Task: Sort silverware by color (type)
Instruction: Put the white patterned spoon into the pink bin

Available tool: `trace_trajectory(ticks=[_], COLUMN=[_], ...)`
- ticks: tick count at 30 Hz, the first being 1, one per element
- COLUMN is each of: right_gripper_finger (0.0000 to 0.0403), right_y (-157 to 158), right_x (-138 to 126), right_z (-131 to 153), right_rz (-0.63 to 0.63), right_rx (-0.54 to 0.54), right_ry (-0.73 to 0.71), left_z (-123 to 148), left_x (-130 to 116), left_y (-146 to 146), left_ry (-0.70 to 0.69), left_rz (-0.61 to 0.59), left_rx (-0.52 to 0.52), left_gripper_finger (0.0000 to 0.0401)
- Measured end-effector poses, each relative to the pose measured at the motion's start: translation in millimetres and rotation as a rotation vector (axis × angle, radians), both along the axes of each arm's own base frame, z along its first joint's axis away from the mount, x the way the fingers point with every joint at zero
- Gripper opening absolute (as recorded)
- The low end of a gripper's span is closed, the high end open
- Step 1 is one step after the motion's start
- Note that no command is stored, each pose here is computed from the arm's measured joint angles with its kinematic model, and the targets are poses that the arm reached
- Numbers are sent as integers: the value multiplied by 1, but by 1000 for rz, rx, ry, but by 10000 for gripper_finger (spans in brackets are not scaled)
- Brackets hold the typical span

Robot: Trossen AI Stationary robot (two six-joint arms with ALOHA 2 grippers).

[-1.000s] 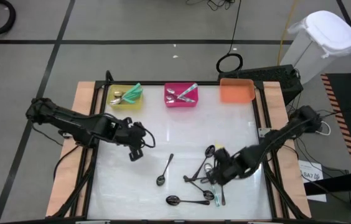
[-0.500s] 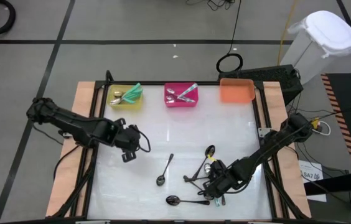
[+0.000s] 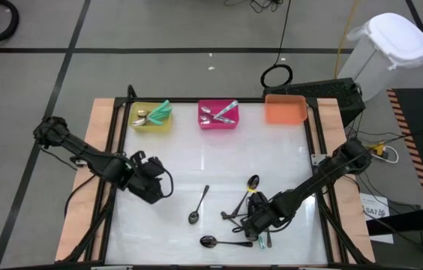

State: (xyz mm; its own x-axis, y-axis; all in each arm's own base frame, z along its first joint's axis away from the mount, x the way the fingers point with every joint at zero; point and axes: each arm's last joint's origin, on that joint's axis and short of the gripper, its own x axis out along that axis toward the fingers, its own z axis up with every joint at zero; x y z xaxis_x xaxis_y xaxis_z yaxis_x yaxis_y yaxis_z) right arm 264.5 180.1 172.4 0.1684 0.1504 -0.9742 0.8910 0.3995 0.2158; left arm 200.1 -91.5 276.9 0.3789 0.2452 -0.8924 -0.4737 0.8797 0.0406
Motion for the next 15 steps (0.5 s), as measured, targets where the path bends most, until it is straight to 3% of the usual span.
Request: trace_trajectory(ticks=[8, 15], right_gripper_finger=[110, 85], right_y=[9, 8], right_x=[12, 11], right_z=[-34, -32], right_rz=[-37, 0], right_rx=[13, 2], right_ry=[41, 39], left_z=[-1, -2], left_x=[-10, -17], left_y=[-9, -11], left_ry=[19, 50], left_rz=[43, 66], left_rx=[-14, -4], left_gripper_finger=[115, 115])
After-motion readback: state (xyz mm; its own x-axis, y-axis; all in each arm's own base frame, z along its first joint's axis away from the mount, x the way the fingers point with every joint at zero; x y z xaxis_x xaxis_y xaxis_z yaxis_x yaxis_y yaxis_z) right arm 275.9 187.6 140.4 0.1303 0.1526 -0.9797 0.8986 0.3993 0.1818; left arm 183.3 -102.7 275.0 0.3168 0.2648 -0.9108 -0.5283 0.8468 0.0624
